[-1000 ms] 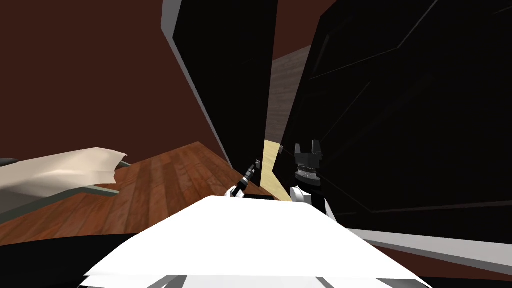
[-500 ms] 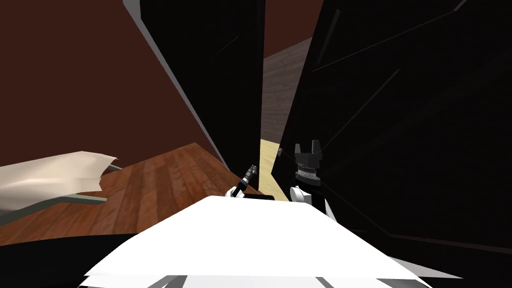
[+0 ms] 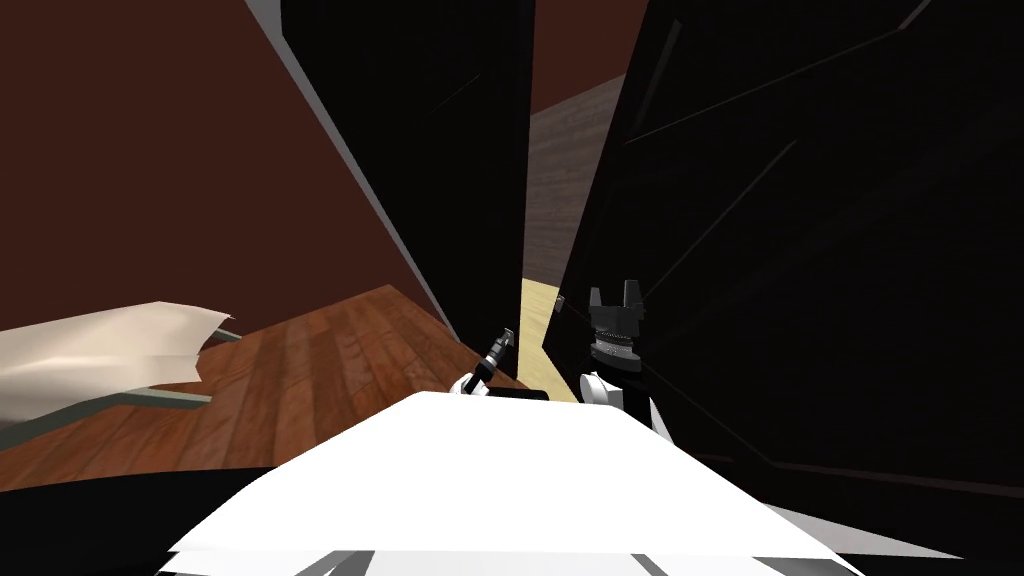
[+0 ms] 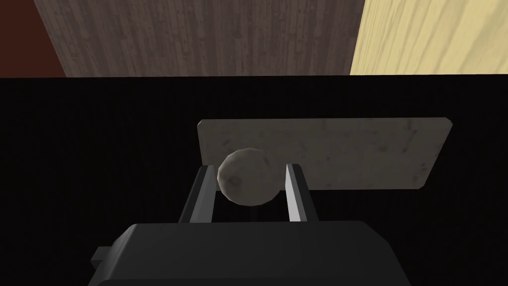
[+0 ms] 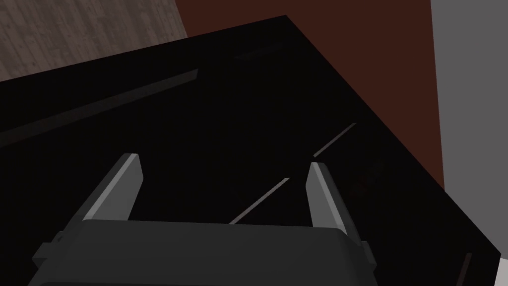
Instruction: Push the door open
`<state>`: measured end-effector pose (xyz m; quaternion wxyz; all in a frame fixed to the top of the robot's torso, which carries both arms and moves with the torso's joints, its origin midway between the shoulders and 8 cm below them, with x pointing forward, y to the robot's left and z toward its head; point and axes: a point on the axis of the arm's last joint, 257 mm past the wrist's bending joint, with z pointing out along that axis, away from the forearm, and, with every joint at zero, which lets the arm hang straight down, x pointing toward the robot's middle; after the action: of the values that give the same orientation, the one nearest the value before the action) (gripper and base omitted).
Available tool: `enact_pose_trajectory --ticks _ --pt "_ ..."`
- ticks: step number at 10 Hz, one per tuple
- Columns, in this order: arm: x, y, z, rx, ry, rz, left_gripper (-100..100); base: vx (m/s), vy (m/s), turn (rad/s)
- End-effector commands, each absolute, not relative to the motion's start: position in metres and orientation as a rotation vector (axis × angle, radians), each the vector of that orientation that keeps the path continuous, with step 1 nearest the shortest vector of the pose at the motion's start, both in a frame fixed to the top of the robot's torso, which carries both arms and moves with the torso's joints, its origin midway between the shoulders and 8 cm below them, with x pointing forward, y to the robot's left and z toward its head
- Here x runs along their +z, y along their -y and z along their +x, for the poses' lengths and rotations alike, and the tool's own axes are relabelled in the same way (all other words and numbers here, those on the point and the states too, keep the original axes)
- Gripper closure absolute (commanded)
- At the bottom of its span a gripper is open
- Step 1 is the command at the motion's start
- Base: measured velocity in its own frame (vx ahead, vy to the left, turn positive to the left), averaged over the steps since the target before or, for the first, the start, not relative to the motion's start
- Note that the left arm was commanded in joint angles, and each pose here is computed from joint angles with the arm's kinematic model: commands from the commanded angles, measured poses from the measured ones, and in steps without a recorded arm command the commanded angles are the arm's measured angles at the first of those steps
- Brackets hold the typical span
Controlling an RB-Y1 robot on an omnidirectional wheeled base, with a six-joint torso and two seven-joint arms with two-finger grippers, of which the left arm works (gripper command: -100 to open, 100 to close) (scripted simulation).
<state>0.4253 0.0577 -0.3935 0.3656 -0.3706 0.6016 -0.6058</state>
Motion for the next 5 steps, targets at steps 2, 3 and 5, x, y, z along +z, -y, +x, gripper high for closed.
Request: enact_pose_trajectory --ticks 2,3,5 --pt "-0.391 -0.073 0.433 -1.527 -1.511 -0.969 100 0.0 0.017 -0.121" --pt "-0.39 -0.079 0.436 -1.516 -1.497 -0.975 100 -0.013 0.055 -0.234" --pt "-0.387 -0.094 0.443 -1.487 -1.461 -0.989 100 -0.005 0.033 -0.129"
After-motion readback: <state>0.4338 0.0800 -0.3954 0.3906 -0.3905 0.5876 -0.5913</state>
